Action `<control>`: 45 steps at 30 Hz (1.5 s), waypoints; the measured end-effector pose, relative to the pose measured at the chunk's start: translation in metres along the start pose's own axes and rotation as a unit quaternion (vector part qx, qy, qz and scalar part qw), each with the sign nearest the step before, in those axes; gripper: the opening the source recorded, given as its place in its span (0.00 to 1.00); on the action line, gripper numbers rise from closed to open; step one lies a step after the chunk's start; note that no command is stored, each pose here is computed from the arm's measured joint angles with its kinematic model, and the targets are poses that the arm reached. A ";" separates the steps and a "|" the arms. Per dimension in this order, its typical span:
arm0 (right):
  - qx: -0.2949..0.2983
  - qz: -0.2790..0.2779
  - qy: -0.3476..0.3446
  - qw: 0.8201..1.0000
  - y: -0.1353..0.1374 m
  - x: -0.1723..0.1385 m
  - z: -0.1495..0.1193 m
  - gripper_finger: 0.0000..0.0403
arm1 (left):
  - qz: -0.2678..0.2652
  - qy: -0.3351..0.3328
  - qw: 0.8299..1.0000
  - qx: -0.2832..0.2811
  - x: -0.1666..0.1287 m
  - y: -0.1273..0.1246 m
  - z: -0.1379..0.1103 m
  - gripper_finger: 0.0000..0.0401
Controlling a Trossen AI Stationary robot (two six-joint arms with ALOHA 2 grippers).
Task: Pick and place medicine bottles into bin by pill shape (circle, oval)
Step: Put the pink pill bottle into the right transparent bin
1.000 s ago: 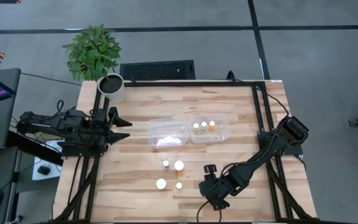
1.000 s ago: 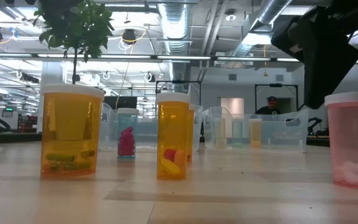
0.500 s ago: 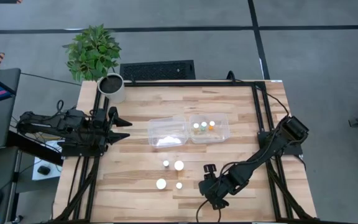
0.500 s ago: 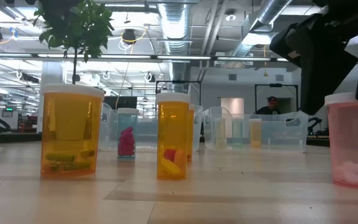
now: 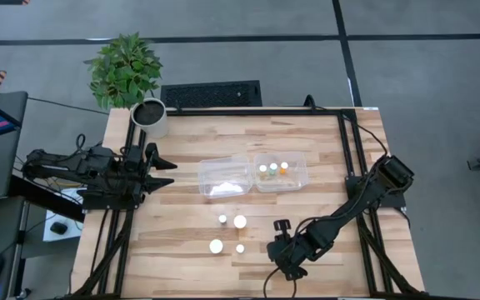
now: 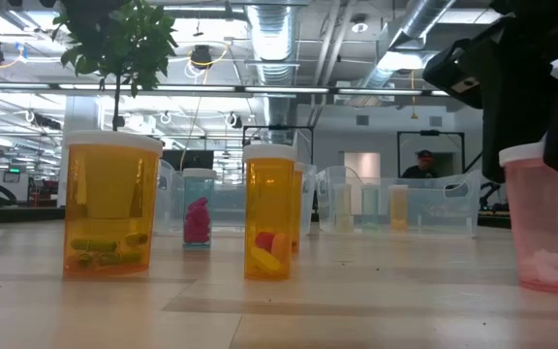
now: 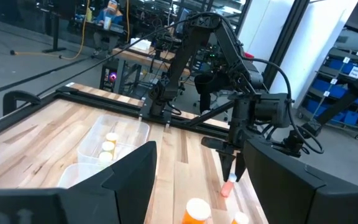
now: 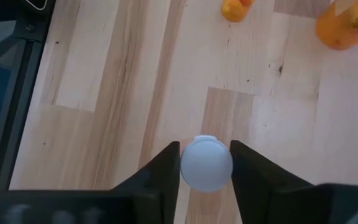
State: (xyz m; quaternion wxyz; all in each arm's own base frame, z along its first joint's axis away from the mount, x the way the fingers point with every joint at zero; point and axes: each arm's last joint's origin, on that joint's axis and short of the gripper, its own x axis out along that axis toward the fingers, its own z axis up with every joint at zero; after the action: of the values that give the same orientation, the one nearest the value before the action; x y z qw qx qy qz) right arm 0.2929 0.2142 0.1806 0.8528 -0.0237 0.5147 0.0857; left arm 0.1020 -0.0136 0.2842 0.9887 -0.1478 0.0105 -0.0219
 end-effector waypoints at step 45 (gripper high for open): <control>0.029 -0.145 0.073 0.986 -0.199 -0.060 0.018 0.33 | 0.001 0.022 1.000 -0.001 0.000 0.001 -0.004 0.59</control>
State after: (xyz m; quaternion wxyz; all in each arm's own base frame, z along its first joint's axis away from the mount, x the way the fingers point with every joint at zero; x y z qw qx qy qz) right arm 0.3152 0.0133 0.2321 0.8167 -0.0795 0.5688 -0.0553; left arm 0.1018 -0.0139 0.2800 0.9881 -0.1482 0.0327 -0.0238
